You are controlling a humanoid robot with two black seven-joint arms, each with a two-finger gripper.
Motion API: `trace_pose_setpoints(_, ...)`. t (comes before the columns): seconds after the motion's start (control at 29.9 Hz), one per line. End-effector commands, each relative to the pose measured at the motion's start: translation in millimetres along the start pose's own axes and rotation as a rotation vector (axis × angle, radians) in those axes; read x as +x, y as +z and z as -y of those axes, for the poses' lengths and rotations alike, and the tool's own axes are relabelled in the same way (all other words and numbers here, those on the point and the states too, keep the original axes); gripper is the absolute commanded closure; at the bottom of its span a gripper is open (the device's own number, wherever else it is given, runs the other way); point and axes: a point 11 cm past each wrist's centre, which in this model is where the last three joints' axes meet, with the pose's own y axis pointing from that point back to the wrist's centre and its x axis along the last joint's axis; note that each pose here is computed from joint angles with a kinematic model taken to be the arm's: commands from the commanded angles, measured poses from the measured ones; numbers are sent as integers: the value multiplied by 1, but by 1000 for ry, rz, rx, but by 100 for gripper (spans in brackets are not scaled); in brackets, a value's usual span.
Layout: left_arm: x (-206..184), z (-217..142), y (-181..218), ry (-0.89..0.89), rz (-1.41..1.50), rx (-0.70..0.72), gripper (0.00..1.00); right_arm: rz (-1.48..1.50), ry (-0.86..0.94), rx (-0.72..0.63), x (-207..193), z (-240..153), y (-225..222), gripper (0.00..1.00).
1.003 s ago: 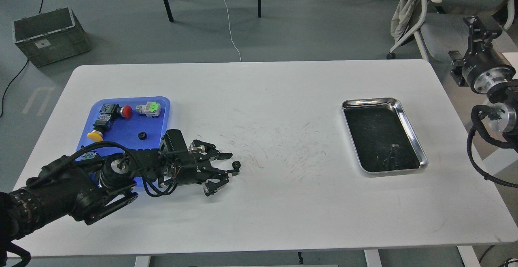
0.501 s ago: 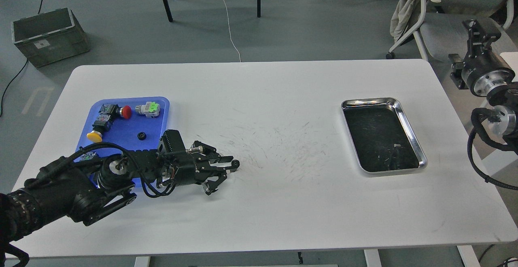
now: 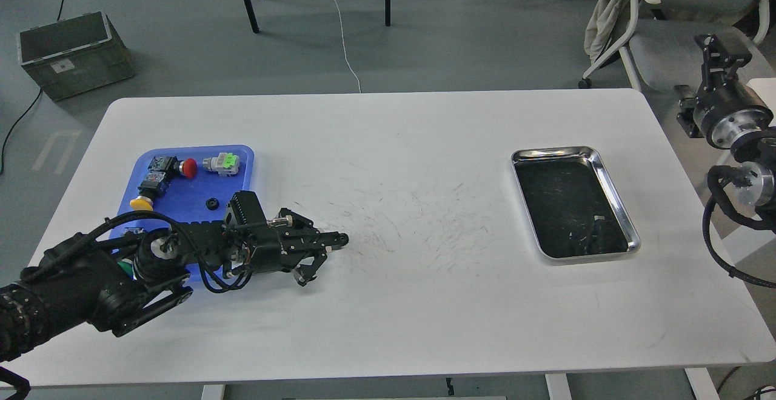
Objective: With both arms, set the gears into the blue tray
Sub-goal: 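Grasp the black gear on the table with the left hand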
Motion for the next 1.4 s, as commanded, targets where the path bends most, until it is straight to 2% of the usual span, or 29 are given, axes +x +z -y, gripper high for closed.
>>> trace_pose_setpoints(0.0, -2, -13, -8, -6, 5, 19, 90, 1, -2, -2, -1, 0, 1, 6)
trace_pose_setpoints(0.2, 1, -19, -10, -2, 8, 23, 85, -2, 4, 1, 3, 0, 1, 6)
trace_pose_setpoints(0.27, 1, -19, -9, -2, 6, 19, 73, -2, 3, 2, 3, 0, 1, 6)
trace_pose_setpoints(0.33, -2, -19, -8, -8, 4, 16, 67, -3, 1, 4, 3, 0, 1, 6)
trace_pose_setpoints(0.4, -1, -20, -9, -5, 3, 19, 56, -3, 1, 4, 2, 0, 1, 6)
trace_pose_setpoints(1.07, 16, 12, -8, 17, 16, 15, 56, -6, 4, -9, 5, -4, 8, 6)
trace_pose_setpoints(1.14, 18, 16, -5, 21, 17, 8, 58, -6, 4, -11, 5, -4, 9, 6)
trace_pose_setpoints(1.2, 18, 16, -5, 19, 17, 9, 67, -6, 5, -15, 6, -5, 11, 6)
trace_pose_setpoints(1.37, 12, 12, -7, 7, 19, 13, 76, -7, 6, -19, 7, -6, 14, 6)
